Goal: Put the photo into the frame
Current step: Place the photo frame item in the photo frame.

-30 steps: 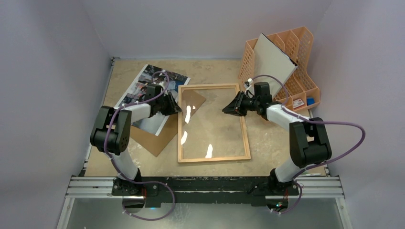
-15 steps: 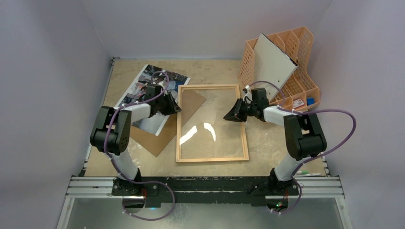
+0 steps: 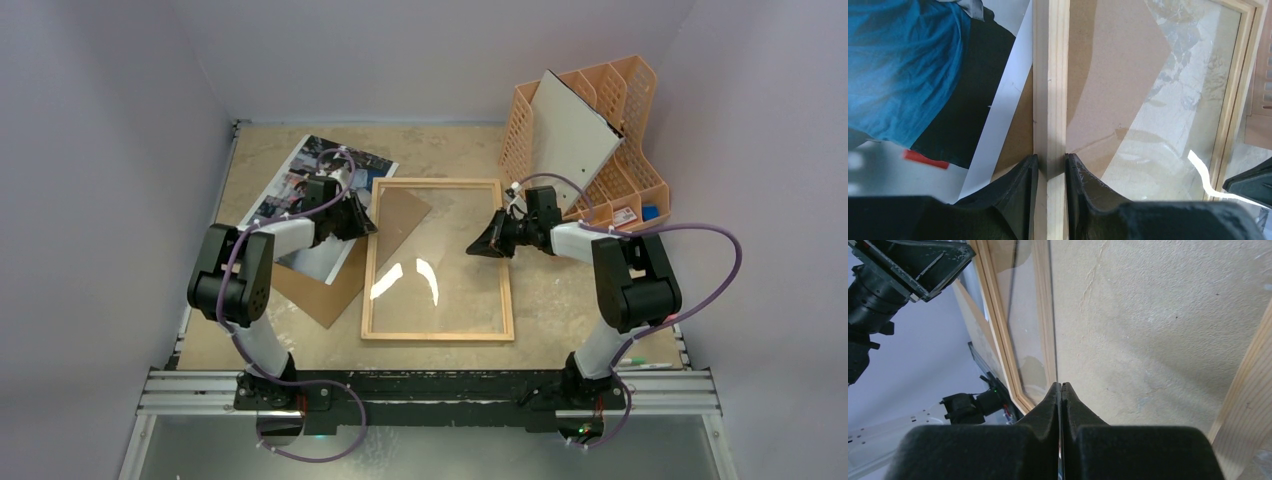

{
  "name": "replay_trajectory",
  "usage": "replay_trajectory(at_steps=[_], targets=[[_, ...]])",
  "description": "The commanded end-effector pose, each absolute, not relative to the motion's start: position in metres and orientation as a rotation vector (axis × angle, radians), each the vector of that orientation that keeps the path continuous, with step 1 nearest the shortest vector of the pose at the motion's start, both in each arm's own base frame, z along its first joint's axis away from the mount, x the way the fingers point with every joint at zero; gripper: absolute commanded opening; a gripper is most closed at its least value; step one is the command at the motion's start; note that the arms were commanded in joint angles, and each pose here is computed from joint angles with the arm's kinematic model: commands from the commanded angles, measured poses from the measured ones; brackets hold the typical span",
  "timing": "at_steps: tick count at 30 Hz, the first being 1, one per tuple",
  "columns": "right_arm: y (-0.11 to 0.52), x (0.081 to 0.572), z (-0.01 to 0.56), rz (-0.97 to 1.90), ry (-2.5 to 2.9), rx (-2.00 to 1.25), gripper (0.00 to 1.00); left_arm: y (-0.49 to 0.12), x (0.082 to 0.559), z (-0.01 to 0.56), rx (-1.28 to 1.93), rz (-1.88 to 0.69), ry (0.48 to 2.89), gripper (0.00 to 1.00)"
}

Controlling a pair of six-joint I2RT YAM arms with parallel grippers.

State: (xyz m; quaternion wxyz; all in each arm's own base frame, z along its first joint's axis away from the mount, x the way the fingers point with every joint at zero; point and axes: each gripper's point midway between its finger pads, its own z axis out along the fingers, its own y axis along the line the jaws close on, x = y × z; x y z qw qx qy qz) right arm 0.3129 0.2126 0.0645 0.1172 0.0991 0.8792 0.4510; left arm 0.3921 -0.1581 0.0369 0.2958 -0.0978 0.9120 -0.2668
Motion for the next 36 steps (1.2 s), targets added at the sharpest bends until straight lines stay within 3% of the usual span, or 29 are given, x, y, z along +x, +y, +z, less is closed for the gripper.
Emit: replay_trajectory(at_steps=[1, 18, 24, 29, 36], targets=[[0.222, 0.308, 0.086, 1.436, 2.556, 0.296, 0.0, -0.153, 0.404, 0.054, -0.228, -0.672, 2.329, 0.28], [0.207, 0.303, 0.036, 1.256, 2.656, 0.385, 0.01, -0.149, 0.397, 0.054, -0.287, -0.68, 2.288, 0.27], [0.211, 0.308, 0.043, 1.288, 2.647, 0.255, 0.04, -0.15, 0.396, 0.053, -0.283, -0.688, 2.29, 0.29], [0.221, 0.312, 0.087, 1.397, 2.542, 0.176, 0.0, -0.148, 0.397, 0.057, -0.285, -0.673, 2.282, 0.28], [0.229, 0.315, 0.139, 1.521, 2.451, 0.185, 0.0, -0.141, 0.401, 0.086, -0.292, -0.638, 2.213, 0.47]])
